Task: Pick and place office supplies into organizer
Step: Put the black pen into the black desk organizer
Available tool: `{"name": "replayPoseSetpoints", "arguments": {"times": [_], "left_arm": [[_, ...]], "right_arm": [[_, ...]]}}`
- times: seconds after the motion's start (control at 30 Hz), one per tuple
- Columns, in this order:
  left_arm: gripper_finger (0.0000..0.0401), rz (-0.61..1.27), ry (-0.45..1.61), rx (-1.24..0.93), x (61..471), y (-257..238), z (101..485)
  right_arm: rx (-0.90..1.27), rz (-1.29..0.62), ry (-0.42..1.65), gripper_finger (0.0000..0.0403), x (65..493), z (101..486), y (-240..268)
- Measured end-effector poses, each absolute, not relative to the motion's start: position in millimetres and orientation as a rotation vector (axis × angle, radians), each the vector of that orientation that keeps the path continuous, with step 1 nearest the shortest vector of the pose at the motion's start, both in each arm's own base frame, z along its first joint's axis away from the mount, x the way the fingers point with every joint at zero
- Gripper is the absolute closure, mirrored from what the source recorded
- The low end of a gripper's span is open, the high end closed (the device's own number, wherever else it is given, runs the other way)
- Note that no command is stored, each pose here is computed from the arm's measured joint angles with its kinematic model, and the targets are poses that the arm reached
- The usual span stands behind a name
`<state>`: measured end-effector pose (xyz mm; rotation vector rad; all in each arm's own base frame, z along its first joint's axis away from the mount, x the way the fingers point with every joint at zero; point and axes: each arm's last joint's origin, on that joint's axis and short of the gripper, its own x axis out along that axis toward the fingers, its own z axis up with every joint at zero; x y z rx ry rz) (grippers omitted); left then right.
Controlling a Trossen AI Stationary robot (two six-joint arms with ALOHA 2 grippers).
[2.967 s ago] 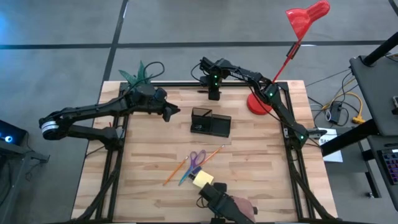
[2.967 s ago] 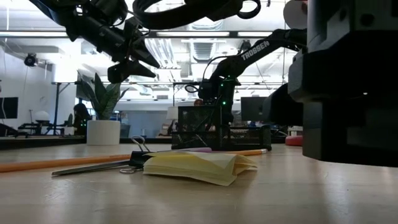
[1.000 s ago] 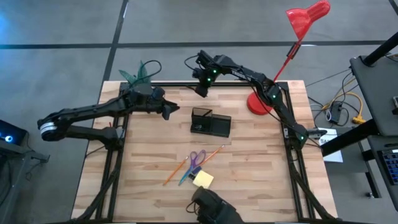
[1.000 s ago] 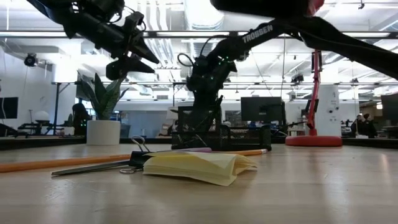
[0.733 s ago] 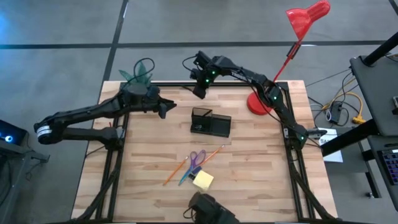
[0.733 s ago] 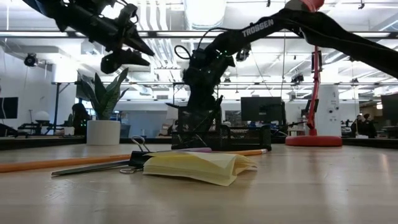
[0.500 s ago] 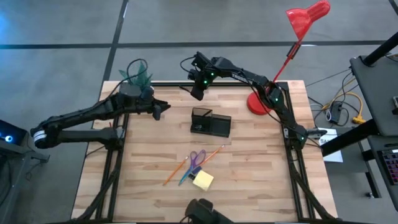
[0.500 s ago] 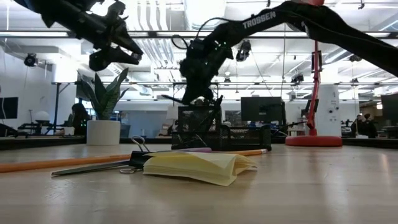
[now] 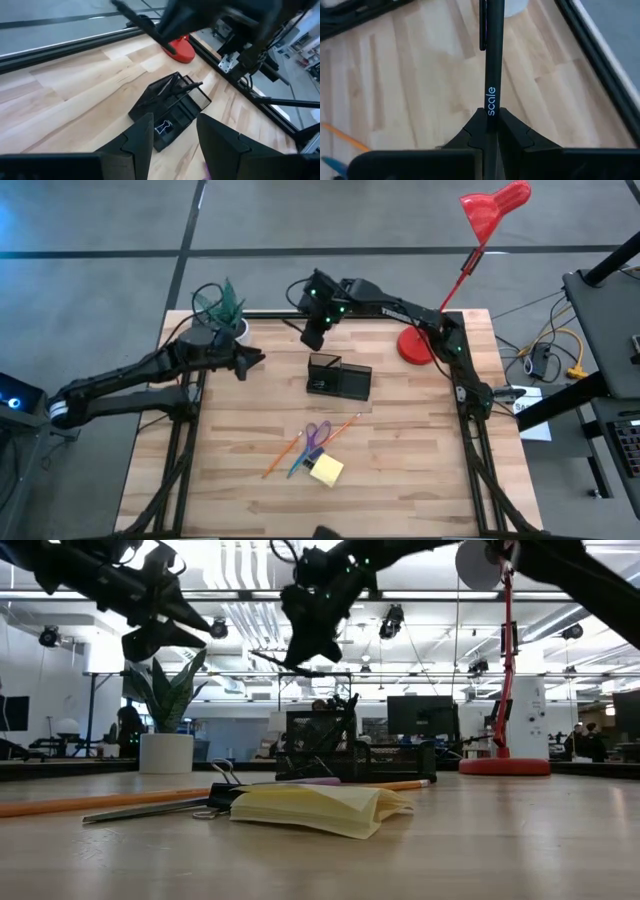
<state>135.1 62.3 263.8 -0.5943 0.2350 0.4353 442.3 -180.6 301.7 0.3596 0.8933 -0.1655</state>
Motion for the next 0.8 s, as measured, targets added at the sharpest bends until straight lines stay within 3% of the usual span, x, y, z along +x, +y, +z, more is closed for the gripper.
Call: {"name": "replayPoseSetpoints", "arguments": {"times": [0.27,0.5,0.8], "left_arm": [[0.0265,0.420,0.250,-0.571,136,62,258],[0.0265,0.399,0.270,-0.548,136,62,251],[0.0265,0.401,0.303,-0.537,143,65,246]], "right_arm": [[0.366,-0.312,0.813,0.0386,449,291,-124],[0.392,-0.559,0.592,0.0386,424,267,-111],[0.430,-0.560,0.522,0.0386,402,221,-100]]}}
